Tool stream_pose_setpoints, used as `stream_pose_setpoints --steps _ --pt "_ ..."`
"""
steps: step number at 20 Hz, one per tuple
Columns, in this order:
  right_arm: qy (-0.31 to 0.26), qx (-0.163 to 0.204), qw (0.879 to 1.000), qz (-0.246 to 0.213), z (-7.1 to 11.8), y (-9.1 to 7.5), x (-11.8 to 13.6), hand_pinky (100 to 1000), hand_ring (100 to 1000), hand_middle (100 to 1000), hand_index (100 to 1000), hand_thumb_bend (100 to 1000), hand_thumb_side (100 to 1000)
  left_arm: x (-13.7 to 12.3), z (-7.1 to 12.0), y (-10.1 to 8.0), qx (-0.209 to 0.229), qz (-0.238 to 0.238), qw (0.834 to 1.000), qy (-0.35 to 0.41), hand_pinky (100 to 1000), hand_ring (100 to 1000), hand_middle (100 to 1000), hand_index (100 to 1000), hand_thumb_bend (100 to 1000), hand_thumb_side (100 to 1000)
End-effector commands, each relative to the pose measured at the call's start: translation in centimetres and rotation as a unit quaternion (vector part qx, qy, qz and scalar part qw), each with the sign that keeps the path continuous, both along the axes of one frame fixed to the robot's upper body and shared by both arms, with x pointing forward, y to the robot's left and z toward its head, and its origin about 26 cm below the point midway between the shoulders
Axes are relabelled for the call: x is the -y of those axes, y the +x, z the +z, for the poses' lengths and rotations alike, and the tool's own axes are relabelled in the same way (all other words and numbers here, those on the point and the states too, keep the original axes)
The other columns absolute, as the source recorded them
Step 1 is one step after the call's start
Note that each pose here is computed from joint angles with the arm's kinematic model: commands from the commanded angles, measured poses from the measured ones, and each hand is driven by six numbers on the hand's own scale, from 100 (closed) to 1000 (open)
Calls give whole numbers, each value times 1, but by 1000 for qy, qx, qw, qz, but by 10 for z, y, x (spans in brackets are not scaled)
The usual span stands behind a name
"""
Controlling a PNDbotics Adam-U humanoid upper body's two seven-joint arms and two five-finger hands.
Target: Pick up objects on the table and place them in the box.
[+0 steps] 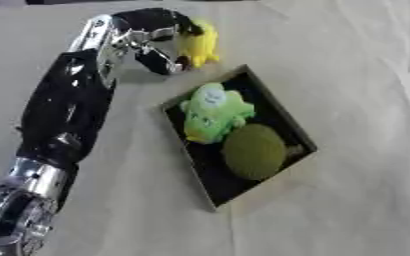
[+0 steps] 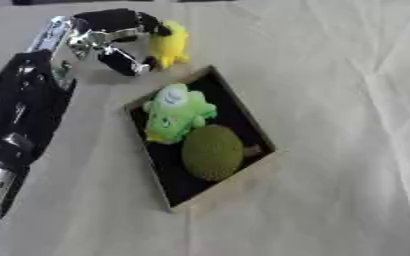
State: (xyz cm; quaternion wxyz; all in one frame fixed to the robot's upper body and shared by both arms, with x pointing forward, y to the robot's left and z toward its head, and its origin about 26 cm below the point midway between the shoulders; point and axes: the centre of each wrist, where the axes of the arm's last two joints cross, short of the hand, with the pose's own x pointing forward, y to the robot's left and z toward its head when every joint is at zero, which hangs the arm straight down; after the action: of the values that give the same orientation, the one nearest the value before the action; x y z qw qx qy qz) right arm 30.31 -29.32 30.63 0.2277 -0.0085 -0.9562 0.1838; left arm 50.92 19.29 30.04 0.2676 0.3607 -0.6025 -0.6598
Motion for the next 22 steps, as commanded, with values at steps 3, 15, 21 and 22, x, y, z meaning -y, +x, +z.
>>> stream_pose_setpoints --steps 3,15,21,22 --pt "-1 11 1000 3 8 -4 0 906 855 594 762 100 523 3 7 -3 37 14 999 -31 789 747 594 816 100 228" --pt "2 6 1000 7 7 -4 0 906 854 592 760 100 523 2 -6 1 96 19 994 -43 665 553 426 628 269 205" --pt "3 2 1000 8 6 -4 0 907 854 590 760 100 523 1 -11 3 122 16 991 -60 597 479 351 540 278 186" --pt "4 1 1000 8 6 -4 0 907 853 590 760 100 523 0 -11 3 126 15 990 -63 586 466 339 529 277 179"
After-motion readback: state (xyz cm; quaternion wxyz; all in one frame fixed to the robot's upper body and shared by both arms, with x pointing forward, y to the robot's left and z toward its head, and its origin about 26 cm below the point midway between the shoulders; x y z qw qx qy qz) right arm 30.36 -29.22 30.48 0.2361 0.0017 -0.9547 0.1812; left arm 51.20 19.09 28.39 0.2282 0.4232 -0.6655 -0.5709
